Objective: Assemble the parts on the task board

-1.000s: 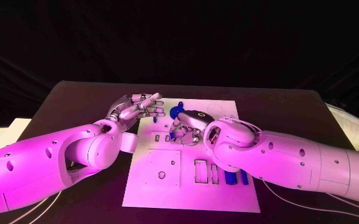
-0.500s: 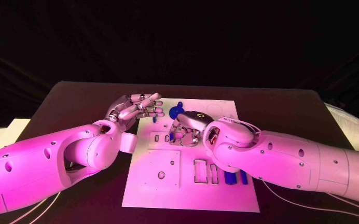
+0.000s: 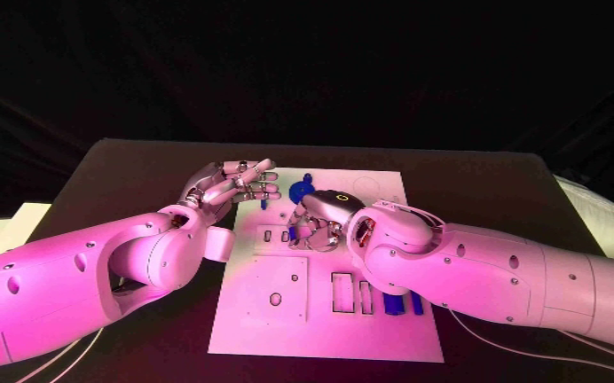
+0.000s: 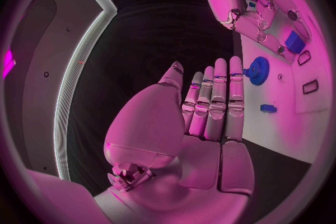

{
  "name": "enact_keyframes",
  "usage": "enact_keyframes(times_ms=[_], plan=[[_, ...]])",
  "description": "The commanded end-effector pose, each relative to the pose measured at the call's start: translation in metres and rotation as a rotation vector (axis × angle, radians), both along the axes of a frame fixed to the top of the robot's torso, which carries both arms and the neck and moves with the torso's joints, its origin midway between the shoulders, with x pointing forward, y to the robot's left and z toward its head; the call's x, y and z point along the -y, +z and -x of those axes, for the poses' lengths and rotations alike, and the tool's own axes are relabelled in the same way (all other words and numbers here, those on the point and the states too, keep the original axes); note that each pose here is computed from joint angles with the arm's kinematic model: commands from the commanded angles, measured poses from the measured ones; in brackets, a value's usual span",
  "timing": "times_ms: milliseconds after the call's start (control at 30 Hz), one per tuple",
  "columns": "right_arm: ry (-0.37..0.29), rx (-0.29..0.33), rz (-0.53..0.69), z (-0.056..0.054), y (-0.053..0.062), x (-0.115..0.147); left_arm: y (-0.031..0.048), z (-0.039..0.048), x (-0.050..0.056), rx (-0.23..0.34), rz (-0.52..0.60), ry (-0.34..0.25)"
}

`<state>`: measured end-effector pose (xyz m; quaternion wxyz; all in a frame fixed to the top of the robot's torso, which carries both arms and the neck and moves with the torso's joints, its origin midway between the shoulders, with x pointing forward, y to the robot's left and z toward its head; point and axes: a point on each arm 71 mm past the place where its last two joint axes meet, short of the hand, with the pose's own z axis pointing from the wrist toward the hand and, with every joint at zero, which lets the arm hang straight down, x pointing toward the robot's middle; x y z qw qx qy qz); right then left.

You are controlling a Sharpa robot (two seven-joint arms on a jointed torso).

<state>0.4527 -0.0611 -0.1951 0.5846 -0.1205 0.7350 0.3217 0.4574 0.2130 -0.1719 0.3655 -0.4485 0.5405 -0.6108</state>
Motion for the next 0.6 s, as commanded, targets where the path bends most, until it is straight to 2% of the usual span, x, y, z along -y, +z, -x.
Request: enact_keyframes(times_ms=[33, 233, 600], plan=[[-0.014, -0.014, 0.027, 0.001, -0.007, 0.002, 0.0013, 0.0006, 0.002, 0.006, 0.013, -0.019], [-0.020, 0.004, -0.001, 0.001, -0.005, 0.003, 0.0013, 0.0007, 0.002, 0.005, 0.014, -0.020], [-0.022, 0.114, -0.154, 0.011, 0.009, 0.005, 0.0005, -0.0004, 0.001, 0.001, 0.010, -0.017]])
